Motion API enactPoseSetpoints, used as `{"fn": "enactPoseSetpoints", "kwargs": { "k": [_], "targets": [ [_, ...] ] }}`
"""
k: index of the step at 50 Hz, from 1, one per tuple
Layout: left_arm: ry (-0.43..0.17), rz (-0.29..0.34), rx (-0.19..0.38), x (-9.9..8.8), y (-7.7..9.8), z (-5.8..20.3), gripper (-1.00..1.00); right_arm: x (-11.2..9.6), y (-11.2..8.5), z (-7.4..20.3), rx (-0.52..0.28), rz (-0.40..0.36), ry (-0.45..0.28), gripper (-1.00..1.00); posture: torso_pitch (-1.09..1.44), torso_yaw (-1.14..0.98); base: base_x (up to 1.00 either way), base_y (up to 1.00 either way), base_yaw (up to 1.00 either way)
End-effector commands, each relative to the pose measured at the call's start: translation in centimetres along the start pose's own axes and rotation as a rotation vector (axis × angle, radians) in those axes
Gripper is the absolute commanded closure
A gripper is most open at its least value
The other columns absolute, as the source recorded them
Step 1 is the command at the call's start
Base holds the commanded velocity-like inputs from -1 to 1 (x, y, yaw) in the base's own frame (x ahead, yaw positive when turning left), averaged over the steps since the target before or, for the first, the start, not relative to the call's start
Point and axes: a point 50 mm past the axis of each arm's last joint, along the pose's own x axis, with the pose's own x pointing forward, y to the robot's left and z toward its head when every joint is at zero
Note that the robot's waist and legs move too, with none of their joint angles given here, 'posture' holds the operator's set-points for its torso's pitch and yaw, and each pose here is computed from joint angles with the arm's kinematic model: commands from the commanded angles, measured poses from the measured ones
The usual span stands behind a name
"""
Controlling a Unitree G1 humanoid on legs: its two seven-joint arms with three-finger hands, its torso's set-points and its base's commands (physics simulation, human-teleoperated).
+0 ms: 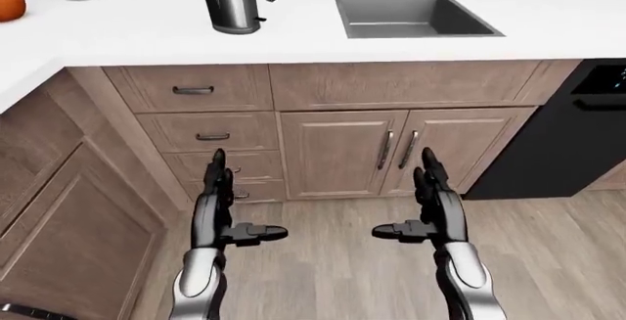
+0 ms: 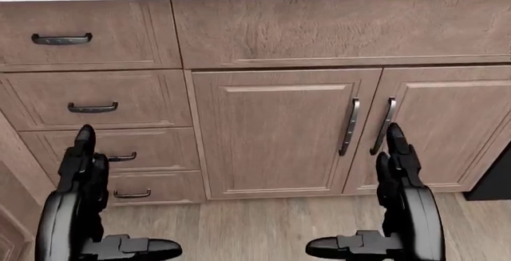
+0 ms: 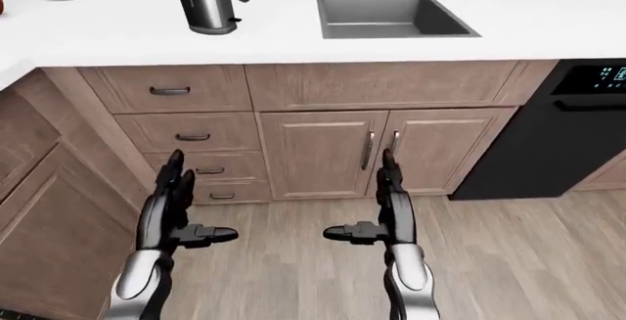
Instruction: Close the lid of the electric kettle.
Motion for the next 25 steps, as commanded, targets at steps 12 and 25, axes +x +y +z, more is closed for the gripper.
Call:
{"fn": "enactPoseSetpoints", "kwargs": {
  "k": [12,25],
  "targets": [
    [-0.21,0.129,-0.043,-2.0,4.5,9.7,-1.0,-1.6,-4.0,7.3,0.01,-0.103,-0.186,-1.0,0.0,0.0,0.0,0.0,0.0],
    [-0.444,0.286,-0.093,-7.3,9.6,20.0,-1.0,-7.1,-7.8,17.2,-0.024,-0.21,-0.383,-1.0,0.0,0.0,0.0,0.0,0.0]
  ]
}}
